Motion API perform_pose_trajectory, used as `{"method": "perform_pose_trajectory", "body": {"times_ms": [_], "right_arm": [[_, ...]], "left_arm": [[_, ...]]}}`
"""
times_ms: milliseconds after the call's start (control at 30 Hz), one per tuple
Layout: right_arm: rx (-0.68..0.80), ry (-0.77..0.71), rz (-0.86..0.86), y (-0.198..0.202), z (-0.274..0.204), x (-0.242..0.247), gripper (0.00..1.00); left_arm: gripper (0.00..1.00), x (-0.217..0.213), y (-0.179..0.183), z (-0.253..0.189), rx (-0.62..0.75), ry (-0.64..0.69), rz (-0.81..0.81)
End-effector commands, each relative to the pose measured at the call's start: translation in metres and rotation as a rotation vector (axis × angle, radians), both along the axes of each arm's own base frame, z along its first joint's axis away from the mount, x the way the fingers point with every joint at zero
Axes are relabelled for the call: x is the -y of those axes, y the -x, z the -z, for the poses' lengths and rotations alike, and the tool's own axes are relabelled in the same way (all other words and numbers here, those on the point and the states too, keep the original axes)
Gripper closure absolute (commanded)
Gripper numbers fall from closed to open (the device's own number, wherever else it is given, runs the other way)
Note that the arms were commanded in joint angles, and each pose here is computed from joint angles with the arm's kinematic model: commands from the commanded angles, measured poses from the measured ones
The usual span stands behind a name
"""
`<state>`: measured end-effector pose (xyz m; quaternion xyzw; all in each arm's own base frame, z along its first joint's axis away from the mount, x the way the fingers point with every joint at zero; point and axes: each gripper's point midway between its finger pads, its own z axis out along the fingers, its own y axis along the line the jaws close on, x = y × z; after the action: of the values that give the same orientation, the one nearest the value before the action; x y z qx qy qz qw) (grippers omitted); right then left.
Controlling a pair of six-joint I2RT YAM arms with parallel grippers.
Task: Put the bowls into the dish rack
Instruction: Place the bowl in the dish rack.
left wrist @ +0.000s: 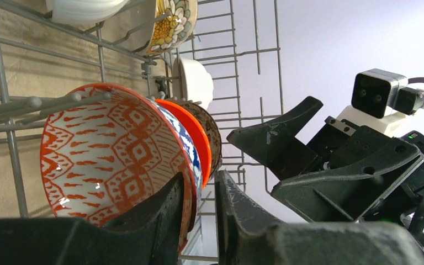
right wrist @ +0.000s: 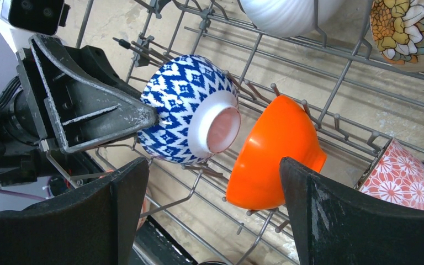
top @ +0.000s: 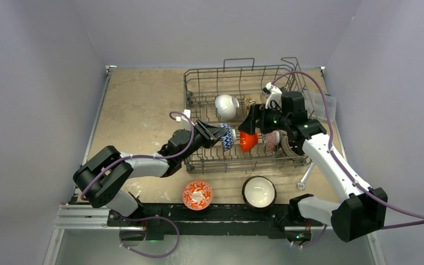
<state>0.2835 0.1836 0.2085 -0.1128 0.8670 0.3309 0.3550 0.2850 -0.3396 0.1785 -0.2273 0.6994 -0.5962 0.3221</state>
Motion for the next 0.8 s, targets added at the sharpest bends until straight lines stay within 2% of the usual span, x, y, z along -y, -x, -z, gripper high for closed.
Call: {"method": "perform_pose_trajectory", "body": {"times_ms": [0, 200, 267, 300, 333, 633, 767], "right_arm": [[0.05, -0.001, -0.013, -0.005, -0.014, -0.001, 0.1], [0.049, 0.002, -0.019, -0.004, -0.014, -0.002, 0.1], [0.05, 0.003, -0.018, -0.004, -0.016, -0.001, 0.1], [0.055, 0.003, -0.018, -0.004, -0.017, -0.001, 0.1], [0.056, 0.004, -0.016, -0.005, -0.018, -0.001, 0.09], [0.074, 0.04, -0.029, -0.007, -0.024, -0.01, 0.1], [0.081, 0.097, -0.022, -0.011, -0.024, -0.021, 0.12]], "left_arm": [[0.7, 0.006, 0.005, 0.007, -0.025, -0.03, 0.034], [0.49, 0.002, 0.0, -0.005, 0.001, -0.124, 0.012], [0.36, -0.004, -0.003, -0.011, 0.011, -0.194, -0.015], [0.24, -0.009, -0.005, -0.012, 0.012, -0.234, -0.035], [0.19, -0.014, -0.008, -0.015, 0.021, -0.27, -0.056], [0.17, -0.039, -0.01, -0.049, 0.146, -0.506, -0.083], [0.17, -0.068, -0.012, -0.06, 0.167, -0.644, -0.152]]}}
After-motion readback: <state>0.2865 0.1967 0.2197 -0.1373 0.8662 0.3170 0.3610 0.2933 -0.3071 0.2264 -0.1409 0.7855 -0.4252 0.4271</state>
